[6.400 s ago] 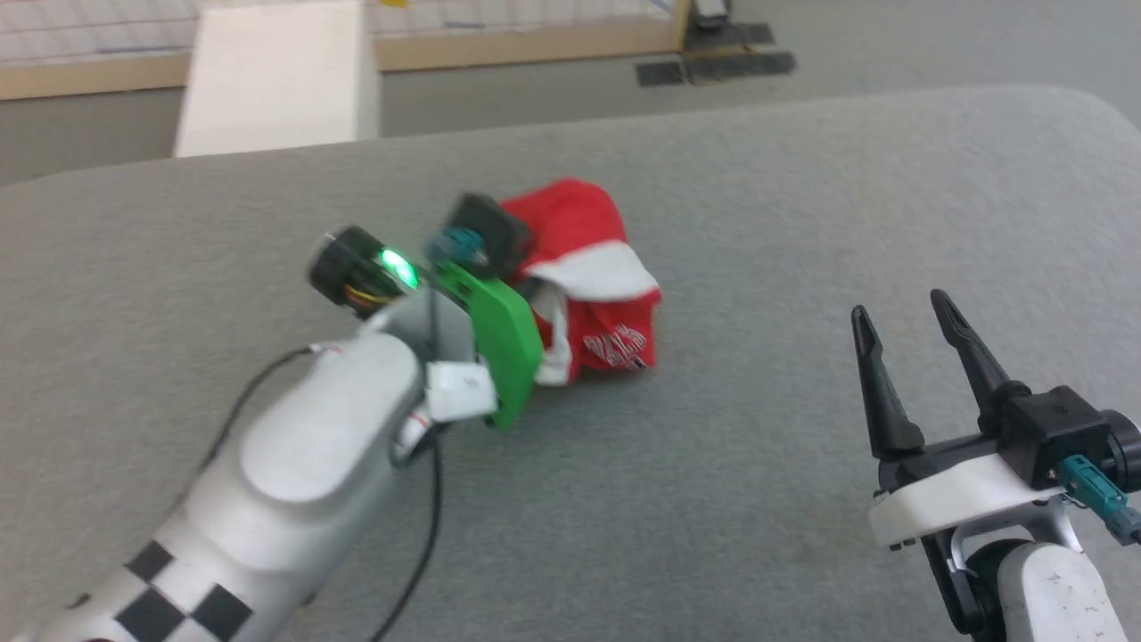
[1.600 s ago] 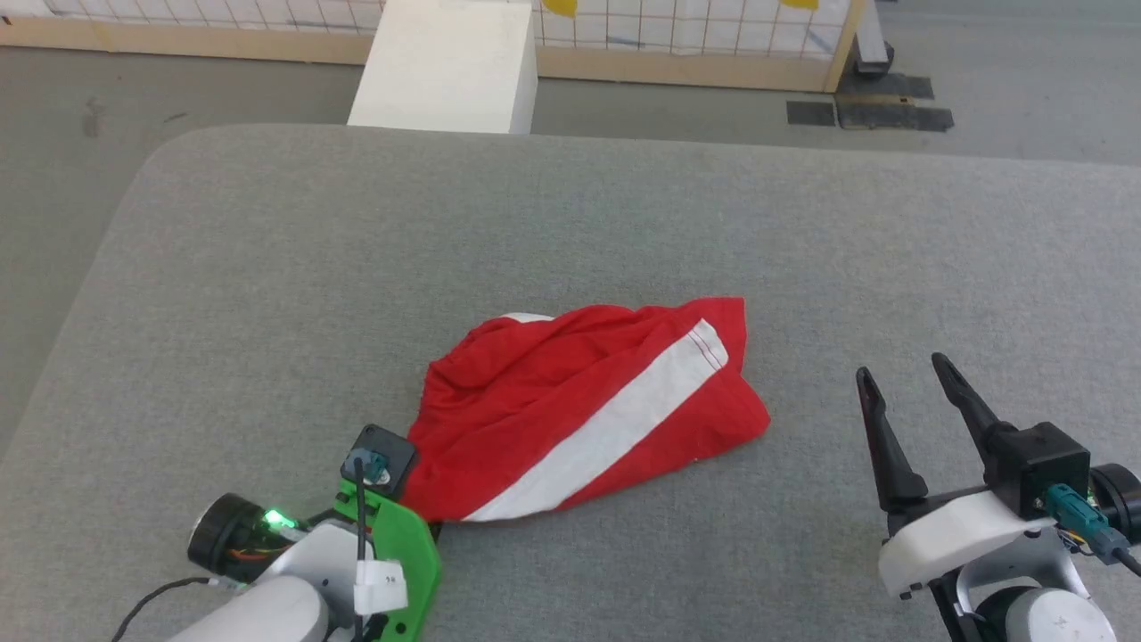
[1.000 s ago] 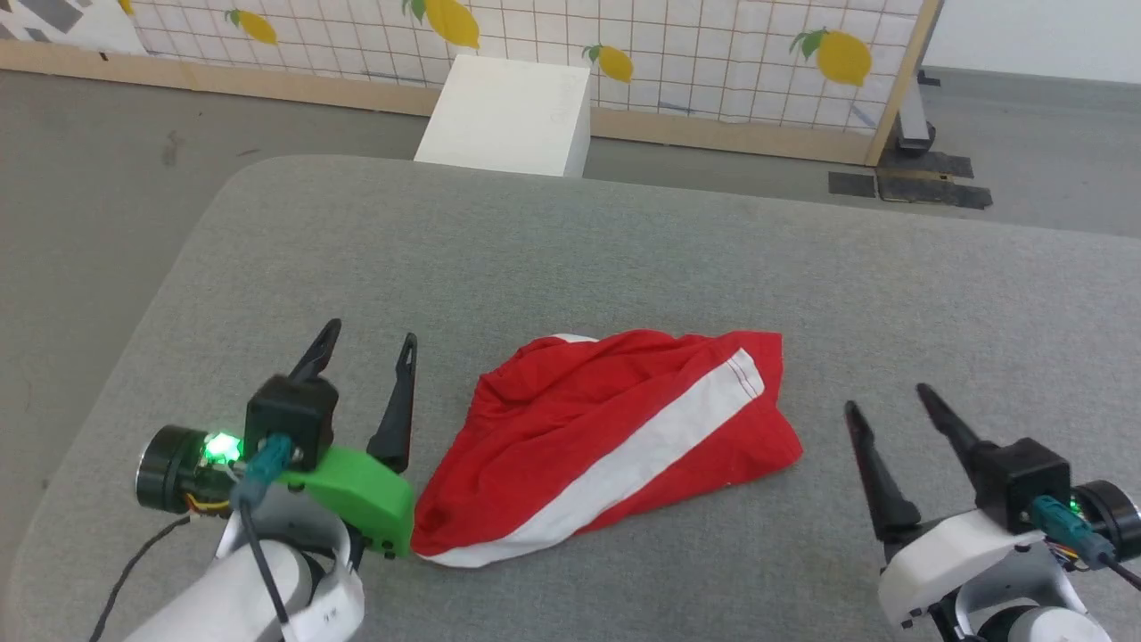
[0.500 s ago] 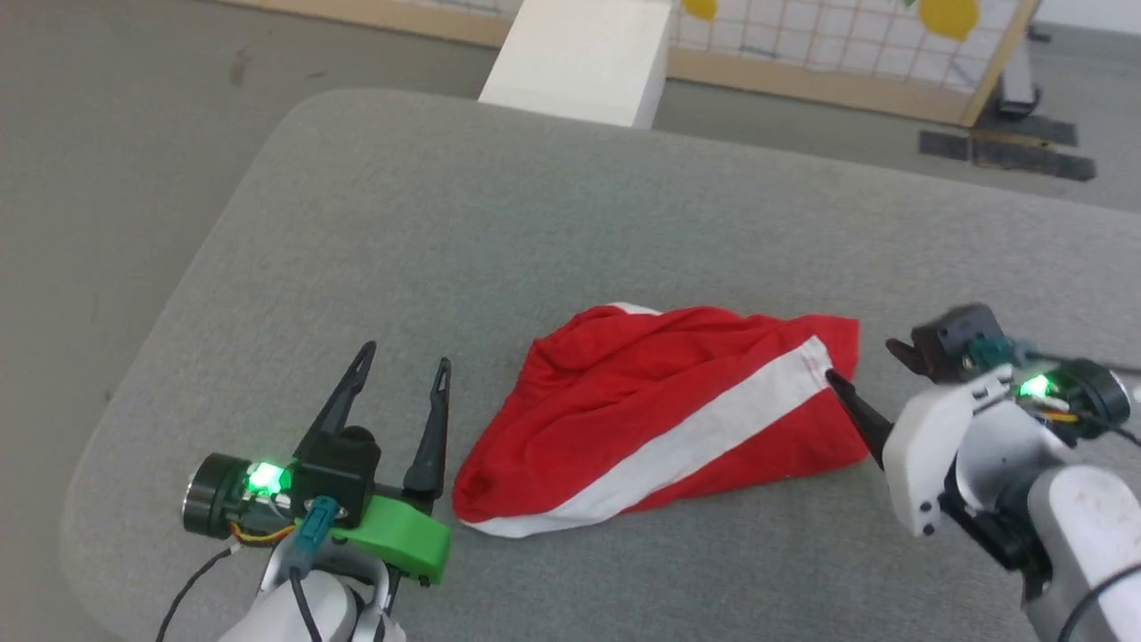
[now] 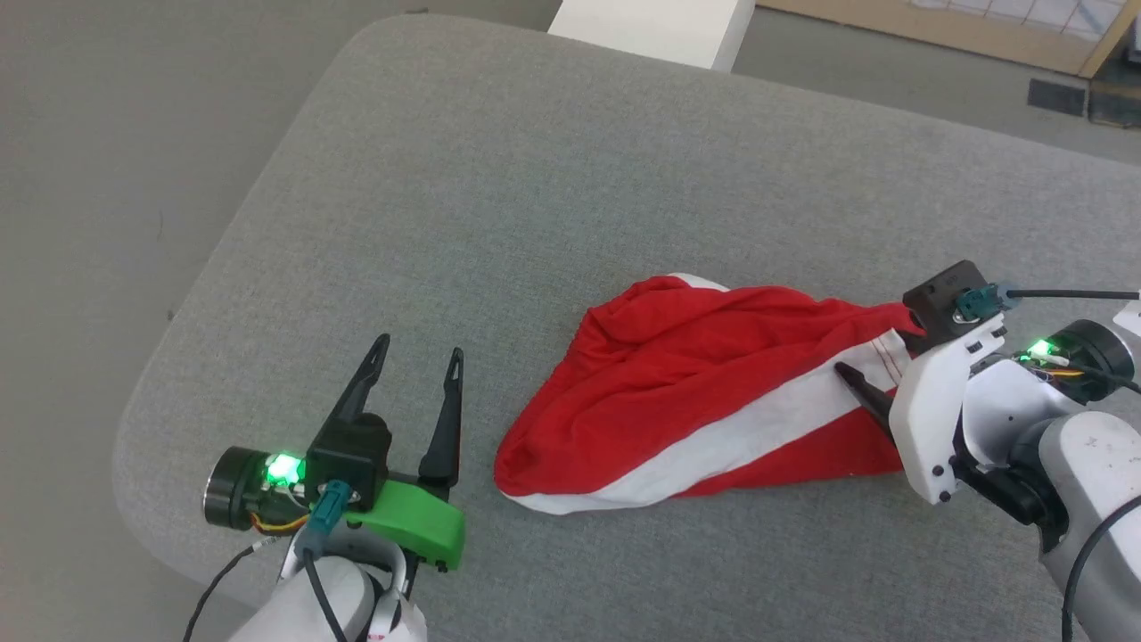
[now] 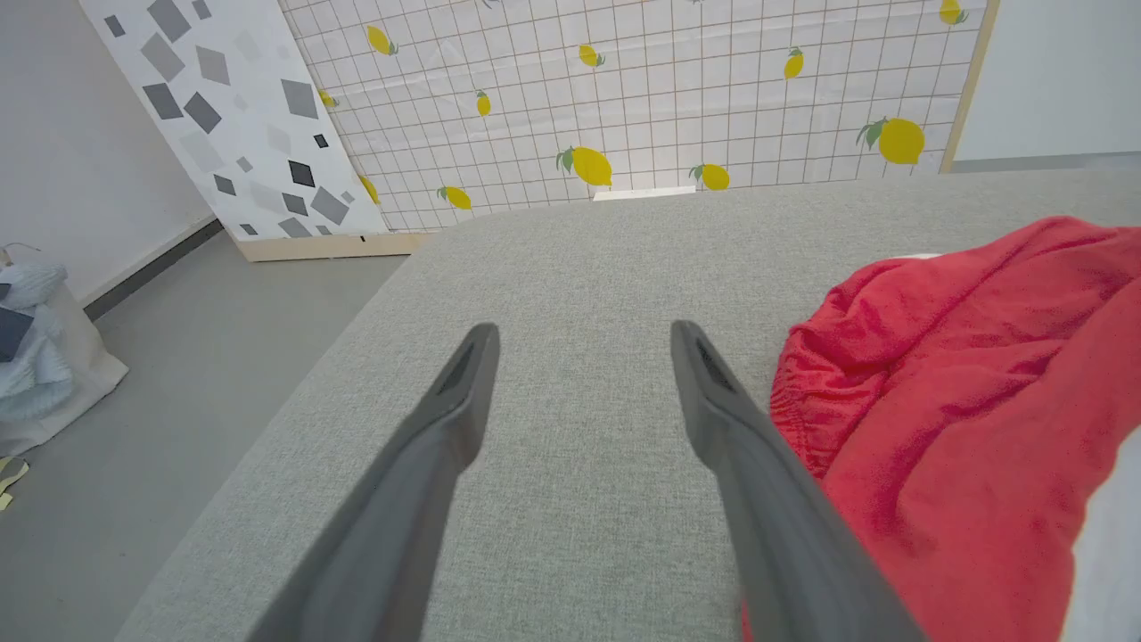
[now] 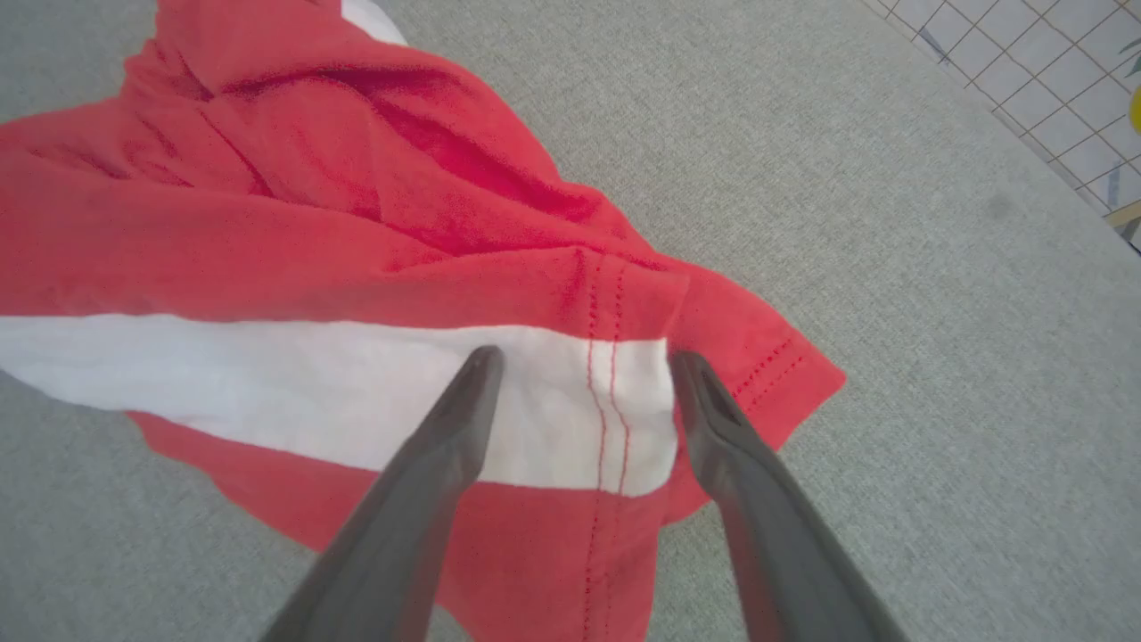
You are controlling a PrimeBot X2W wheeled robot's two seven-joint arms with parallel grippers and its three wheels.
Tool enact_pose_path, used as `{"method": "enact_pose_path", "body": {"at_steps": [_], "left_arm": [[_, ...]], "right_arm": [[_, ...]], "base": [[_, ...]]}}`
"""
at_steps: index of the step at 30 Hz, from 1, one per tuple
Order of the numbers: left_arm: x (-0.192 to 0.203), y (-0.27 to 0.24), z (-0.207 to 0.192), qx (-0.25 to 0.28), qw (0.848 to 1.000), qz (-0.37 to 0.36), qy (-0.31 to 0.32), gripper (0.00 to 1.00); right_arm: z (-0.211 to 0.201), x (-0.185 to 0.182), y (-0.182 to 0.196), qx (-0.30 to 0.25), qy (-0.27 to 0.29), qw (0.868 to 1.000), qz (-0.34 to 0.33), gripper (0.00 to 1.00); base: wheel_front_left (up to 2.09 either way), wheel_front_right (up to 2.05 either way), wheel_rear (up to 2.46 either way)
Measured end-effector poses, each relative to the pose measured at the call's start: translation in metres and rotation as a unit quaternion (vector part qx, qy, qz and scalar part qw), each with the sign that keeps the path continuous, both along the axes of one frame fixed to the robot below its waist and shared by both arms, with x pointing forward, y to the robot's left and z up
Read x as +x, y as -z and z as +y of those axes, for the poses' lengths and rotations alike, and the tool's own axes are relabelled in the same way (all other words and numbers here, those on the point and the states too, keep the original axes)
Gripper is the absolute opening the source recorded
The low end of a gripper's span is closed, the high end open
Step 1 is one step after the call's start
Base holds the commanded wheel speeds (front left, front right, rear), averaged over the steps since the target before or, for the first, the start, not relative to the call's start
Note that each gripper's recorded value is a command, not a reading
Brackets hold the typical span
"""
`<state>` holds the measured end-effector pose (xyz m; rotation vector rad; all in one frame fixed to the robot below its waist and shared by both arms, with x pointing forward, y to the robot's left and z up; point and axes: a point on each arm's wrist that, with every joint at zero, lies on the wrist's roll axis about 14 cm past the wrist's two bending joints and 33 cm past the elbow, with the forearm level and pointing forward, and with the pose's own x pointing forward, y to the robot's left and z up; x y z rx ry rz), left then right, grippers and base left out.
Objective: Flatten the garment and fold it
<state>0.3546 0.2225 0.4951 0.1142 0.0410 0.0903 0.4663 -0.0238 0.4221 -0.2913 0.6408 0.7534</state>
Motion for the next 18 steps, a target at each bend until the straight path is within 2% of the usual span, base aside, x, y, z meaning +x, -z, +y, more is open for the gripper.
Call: {"method": "enact_pose_path", "body": {"at_steps": [1,2,3,4,13,18], "left_arm": [[0.000,0.001,0.001,-0.001,1.000,0.002,-0.001,1.00],[0.000,0.002,0.002,-0.001,1.000,0.004,-0.003,1.00],[0.000,0.003,0.003,0.001,1.000,0.005,-0.004,1.00],[0.000,0.004,0.003,0.003,1.000,0.006,-0.004,1.00],[0.000,0.005,0.000,-0.001,1.000,0.003,0.003,1.00],[0.000,0.006,-0.013,-0.007,1.000,0.002,0.026,1.00]], "right_arm": [[0.001,0.000,0.002,-0.001,-0.003,1.000,0.002,0.76],[0.002,0.000,0.003,-0.001,-0.005,1.000,0.003,0.36],[0.003,0.000,0.003,0.000,-0.006,1.000,0.003,0.11],[0.004,-0.001,0.004,0.000,-0.008,1.000,0.003,0.00],[-0.005,0.001,-0.021,0.016,0.001,0.999,-0.039,0.00],[-0.047,0.009,-0.046,0.020,0.047,0.995,-0.082,0.00]], "base": [[0.00,0.00,0.00],[0.00,0.00,0.00],[0.00,0.00,0.00],[0.00,0.00,0.00],[0.00,0.00,0.00],[0.00,0.00,0.00]]}}
